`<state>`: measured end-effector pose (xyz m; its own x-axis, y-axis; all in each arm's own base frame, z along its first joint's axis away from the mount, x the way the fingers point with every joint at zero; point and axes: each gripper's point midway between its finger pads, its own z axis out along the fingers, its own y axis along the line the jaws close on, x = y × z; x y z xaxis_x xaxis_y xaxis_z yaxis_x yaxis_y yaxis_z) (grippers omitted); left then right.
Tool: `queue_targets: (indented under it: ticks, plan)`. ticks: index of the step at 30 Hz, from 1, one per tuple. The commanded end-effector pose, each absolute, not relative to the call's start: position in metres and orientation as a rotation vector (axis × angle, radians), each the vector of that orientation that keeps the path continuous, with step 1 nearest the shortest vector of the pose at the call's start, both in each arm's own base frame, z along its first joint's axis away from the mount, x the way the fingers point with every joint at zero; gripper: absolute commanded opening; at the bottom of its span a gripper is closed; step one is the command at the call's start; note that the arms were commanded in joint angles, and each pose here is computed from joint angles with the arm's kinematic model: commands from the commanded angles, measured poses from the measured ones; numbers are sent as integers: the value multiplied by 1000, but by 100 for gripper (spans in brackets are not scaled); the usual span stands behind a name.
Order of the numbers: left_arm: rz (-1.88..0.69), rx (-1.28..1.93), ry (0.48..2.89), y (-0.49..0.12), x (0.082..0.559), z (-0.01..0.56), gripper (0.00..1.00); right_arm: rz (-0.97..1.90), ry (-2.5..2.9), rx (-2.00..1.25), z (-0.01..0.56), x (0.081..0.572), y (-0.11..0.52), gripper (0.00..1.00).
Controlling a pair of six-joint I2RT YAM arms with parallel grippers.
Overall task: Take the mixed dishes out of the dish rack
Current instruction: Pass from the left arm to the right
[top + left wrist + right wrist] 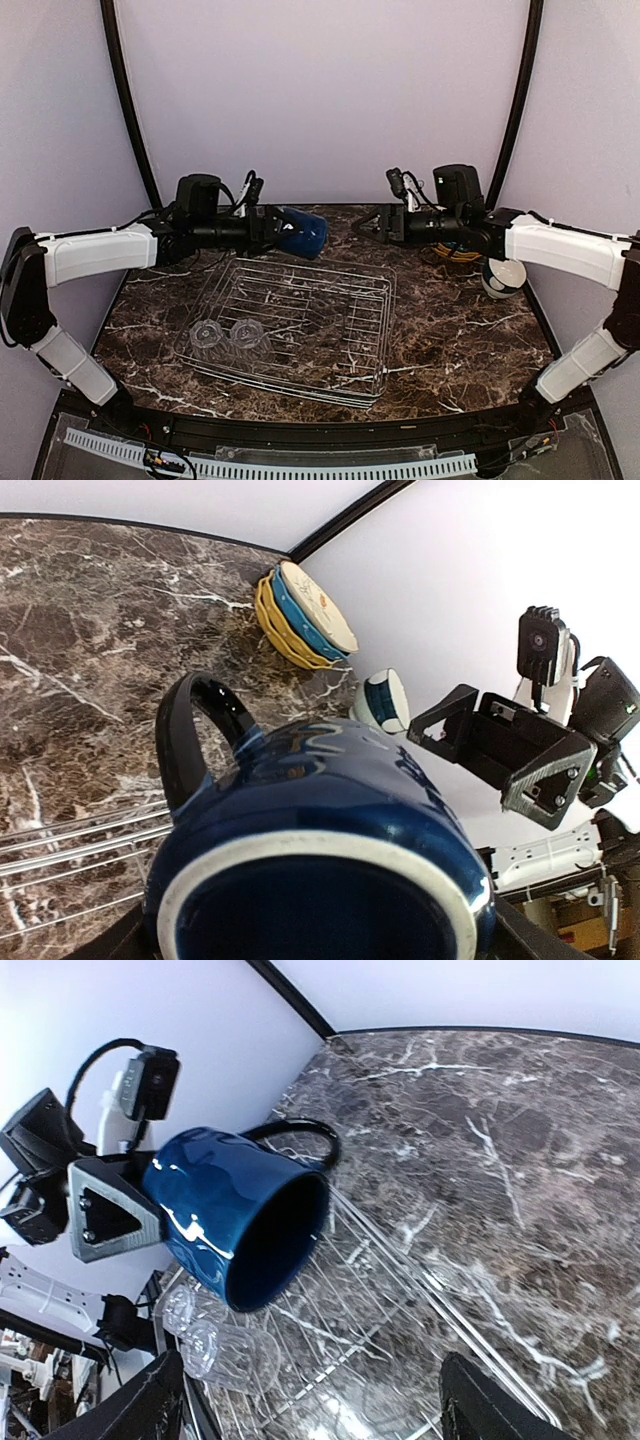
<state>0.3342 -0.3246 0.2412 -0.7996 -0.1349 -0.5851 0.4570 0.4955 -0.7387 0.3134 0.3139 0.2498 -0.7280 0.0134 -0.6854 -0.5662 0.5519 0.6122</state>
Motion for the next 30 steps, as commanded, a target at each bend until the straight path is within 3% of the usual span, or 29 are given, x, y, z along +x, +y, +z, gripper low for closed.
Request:
queue_targets:
  ticks: [1, 9, 21, 30]
  plan:
    - [-1559, 350, 1919, -337, 323, 289, 47, 1326, 1973, -518, 272, 312, 361, 86]
    - [-1602, 328, 1930, -335, 321, 277, 47, 1429, 1863, -620, 278, 303, 412, 79]
    - [-1682, 298, 1909, -332, 323, 280, 46, 1574, 1766, -692, 285, 285, 438, 37]
    - [-1694, 303, 1918, -333, 325, 277, 48, 1602, 1718, -711, 297, 282, 440, 11]
